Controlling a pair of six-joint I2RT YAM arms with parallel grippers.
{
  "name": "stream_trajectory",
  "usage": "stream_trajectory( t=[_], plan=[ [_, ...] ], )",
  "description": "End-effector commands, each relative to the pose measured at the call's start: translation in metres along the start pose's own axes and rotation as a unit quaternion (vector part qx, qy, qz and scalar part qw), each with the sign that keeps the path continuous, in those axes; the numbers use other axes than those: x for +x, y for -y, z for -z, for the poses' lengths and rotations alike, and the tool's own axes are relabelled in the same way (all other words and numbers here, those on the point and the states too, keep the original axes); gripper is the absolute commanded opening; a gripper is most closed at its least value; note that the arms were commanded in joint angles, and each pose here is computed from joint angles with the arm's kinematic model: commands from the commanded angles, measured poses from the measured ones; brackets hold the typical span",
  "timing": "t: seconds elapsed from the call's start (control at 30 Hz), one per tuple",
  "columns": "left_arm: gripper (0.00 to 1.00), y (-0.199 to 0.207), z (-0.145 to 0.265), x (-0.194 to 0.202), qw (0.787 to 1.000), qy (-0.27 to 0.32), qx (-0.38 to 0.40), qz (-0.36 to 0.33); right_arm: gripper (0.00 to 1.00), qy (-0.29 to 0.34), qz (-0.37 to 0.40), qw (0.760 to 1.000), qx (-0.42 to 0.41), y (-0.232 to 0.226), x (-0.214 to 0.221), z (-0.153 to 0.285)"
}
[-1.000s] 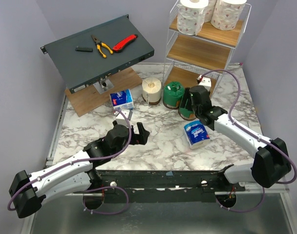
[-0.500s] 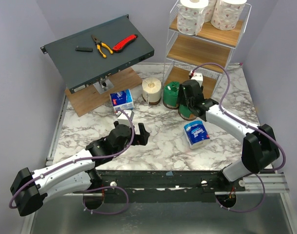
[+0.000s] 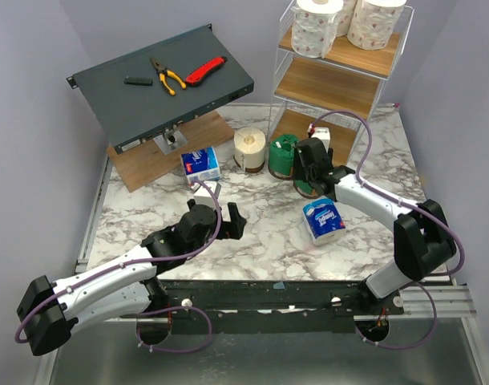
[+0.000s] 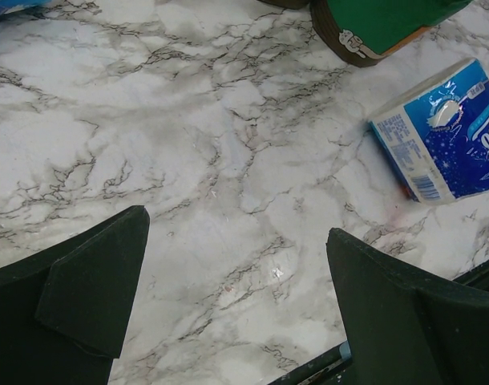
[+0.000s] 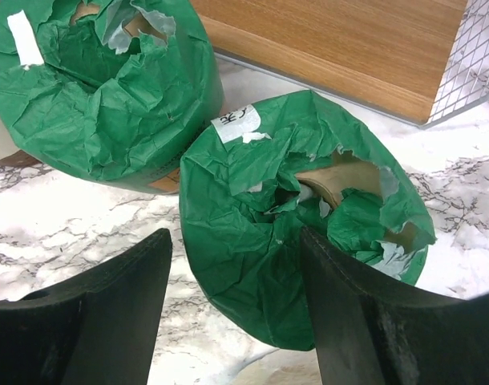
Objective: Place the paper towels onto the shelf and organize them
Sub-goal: Adjust the paper towel at the center of the board.
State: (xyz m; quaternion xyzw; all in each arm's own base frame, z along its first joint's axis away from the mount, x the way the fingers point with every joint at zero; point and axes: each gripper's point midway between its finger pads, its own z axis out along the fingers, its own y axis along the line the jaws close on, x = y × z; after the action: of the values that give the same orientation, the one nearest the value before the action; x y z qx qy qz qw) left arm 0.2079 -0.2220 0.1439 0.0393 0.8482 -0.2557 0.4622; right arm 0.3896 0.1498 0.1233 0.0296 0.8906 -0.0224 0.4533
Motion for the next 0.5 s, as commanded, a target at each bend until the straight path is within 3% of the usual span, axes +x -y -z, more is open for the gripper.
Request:
stream_trajectory(
  t=[0.0, 0.23, 0.47],
  plan=[
    [0.98, 0.007, 0.0, -0.005, 1.0, -0.001, 0.011, 0.004, 0.67, -0.035, 0.027, 0.999, -0.004, -0.003, 0.024, -0.007],
    [0.98, 0.009, 0.0, -0.006, 1.0, -0.006, 0.009, 0.003, 0.63, -0.051, 0.042, 0.998, 0.0, -0.005, 0.033, -0.016],
    [0.98, 0.005, 0.003, -0.006, 1.0, -0.003, 0.004, 0.004, 0.4, -0.047, 0.038, 0.998, -0.026, -0.01, 0.023, -0.002]
  ],
)
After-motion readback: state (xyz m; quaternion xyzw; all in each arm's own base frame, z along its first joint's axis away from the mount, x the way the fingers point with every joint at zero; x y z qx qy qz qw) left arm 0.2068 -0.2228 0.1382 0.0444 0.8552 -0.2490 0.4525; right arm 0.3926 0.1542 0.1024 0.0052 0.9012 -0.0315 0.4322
